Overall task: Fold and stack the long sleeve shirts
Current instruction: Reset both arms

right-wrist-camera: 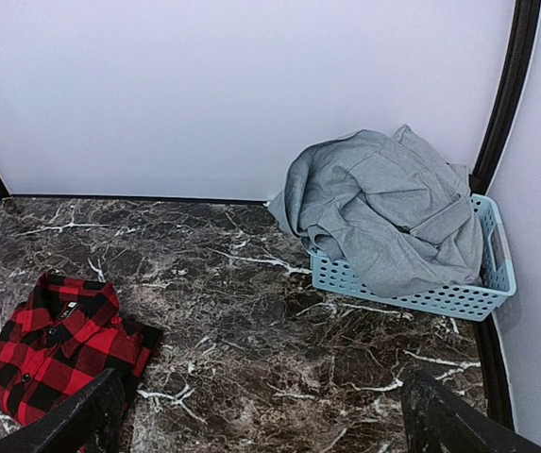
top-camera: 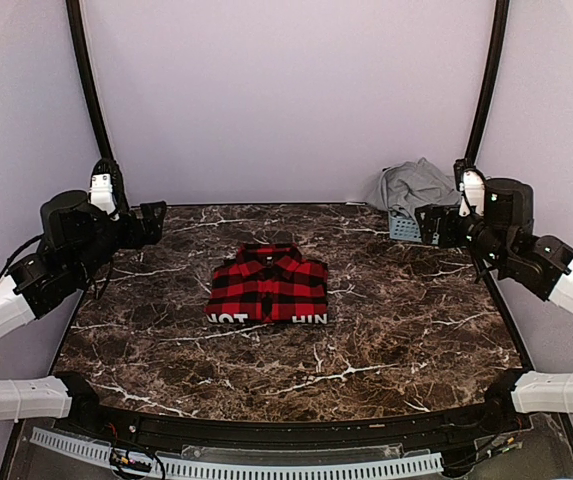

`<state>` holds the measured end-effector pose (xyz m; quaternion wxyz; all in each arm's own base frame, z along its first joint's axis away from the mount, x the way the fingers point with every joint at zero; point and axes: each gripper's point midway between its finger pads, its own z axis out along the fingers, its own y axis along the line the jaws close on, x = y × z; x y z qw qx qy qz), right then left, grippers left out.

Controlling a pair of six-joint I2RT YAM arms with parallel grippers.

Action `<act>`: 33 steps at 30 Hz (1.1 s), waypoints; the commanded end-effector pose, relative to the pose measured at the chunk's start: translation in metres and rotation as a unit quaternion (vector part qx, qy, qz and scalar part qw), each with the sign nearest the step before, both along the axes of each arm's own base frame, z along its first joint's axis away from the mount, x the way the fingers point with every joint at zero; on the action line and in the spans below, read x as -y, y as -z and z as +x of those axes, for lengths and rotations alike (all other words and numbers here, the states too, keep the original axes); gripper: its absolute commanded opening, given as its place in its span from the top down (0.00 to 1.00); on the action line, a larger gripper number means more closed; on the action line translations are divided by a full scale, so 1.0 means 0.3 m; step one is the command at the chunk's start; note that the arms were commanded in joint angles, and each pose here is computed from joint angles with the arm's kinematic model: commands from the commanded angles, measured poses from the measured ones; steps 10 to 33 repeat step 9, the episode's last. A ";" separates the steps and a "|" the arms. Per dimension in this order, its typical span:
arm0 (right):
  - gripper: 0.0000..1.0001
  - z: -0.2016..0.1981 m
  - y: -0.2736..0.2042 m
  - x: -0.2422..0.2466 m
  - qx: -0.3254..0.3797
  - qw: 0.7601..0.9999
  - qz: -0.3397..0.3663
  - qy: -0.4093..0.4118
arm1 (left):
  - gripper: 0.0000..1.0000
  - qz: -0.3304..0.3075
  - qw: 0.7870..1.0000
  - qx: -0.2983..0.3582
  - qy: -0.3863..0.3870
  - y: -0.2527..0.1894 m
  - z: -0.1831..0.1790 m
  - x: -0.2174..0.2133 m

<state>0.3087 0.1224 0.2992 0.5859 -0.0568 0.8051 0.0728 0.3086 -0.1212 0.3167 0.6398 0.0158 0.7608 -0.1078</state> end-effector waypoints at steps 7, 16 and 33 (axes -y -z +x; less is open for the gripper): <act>0.01 0.015 -0.034 0.001 0.019 1.000 0.012 0.007 | 0.01 0.005 1.000 0.003 -0.003 0.003 0.004 -0.006; 0.01 0.015 -0.031 -0.006 0.018 1.000 0.015 0.003 | 0.01 0.005 1.000 0.003 -0.003 0.004 0.005 -0.005; 0.01 0.015 -0.031 -0.006 0.018 1.000 0.015 0.003 | 0.01 0.005 1.000 0.003 -0.003 0.004 0.005 -0.005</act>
